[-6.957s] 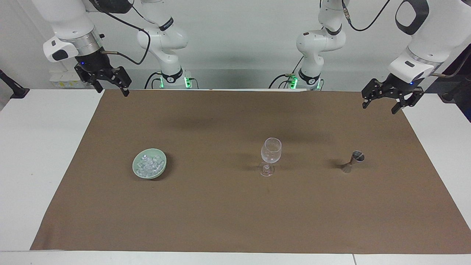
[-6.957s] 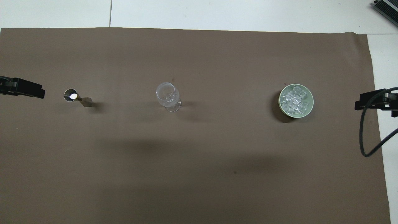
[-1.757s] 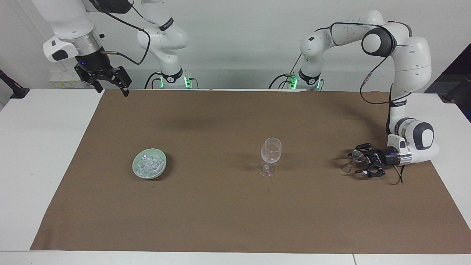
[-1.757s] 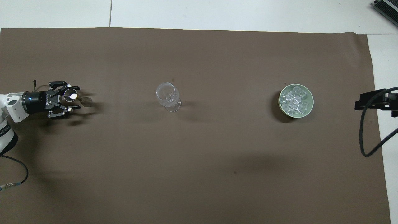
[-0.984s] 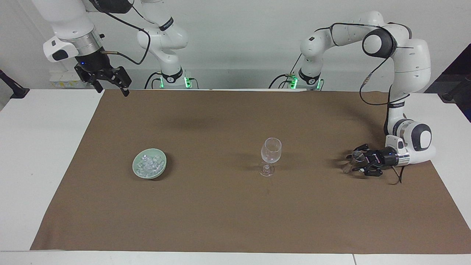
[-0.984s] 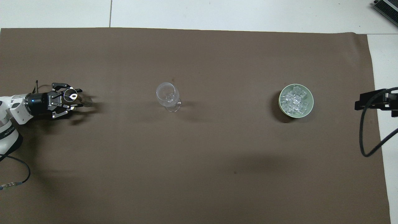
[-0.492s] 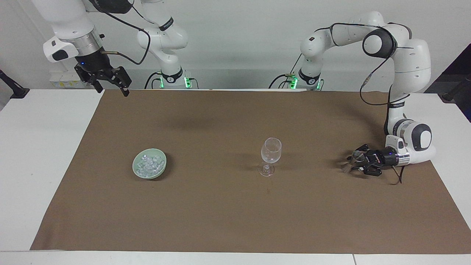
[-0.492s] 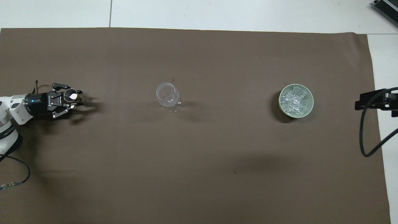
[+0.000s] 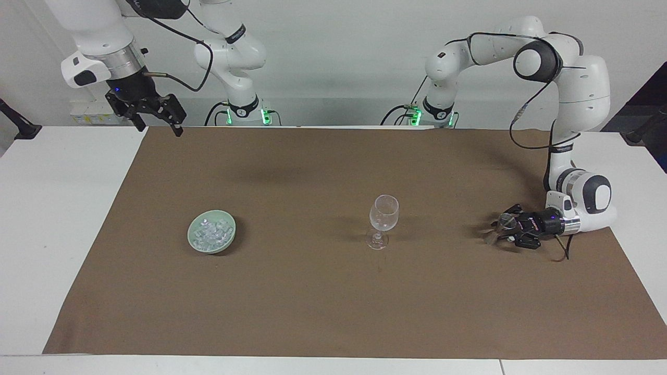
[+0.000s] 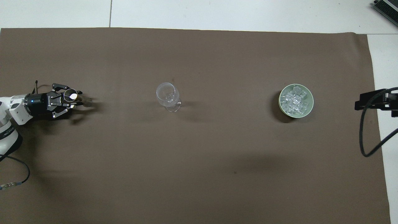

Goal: Pour wine and add ice with both arms
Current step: 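Lift the metal cup with the left gripper toward the clear glass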

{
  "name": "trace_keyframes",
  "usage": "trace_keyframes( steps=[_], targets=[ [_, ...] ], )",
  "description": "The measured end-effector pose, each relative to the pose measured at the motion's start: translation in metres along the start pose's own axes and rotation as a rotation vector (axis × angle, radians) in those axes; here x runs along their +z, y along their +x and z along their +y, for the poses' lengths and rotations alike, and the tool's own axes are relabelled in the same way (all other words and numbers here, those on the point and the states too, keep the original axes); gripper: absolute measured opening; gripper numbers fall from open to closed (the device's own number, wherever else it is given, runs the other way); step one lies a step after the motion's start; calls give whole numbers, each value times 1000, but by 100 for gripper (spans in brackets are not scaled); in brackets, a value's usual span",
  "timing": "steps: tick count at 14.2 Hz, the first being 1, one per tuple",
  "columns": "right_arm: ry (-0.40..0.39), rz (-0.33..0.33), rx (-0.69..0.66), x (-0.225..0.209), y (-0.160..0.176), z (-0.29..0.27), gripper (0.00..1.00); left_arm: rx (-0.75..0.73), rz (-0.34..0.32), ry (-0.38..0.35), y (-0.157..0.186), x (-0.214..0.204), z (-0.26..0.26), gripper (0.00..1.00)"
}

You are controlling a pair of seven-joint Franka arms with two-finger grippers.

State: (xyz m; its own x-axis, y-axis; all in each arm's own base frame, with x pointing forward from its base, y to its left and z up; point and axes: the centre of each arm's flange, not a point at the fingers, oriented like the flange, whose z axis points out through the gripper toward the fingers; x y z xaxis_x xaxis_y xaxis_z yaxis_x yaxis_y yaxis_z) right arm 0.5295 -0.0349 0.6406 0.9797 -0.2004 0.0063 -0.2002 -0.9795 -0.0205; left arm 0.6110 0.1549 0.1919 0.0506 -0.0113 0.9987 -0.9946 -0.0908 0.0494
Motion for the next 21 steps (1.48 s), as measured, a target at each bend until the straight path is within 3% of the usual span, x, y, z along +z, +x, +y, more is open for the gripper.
trace_keyframes(
  steps=[4, 5, 8, 16, 21],
  targets=[
    [0, 0, 0, 0, 0, 0, 100, 1, 3, 2, 0, 0, 0, 37],
    [0, 0, 0, 0, 0, 0, 100, 1, 3, 2, 0, 0, 0, 30],
    [0, 0, 0, 0, 0, 0, 100, 1, 3, 2, 0, 0, 0, 23],
    [0, 0, 0, 0, 0, 0, 100, 32, 37, -24, 15, 24, -8, 21],
    [0, 0, 0, 0, 0, 0, 100, 115, 40, -60, 73, 51, -20, 21]
  ],
)
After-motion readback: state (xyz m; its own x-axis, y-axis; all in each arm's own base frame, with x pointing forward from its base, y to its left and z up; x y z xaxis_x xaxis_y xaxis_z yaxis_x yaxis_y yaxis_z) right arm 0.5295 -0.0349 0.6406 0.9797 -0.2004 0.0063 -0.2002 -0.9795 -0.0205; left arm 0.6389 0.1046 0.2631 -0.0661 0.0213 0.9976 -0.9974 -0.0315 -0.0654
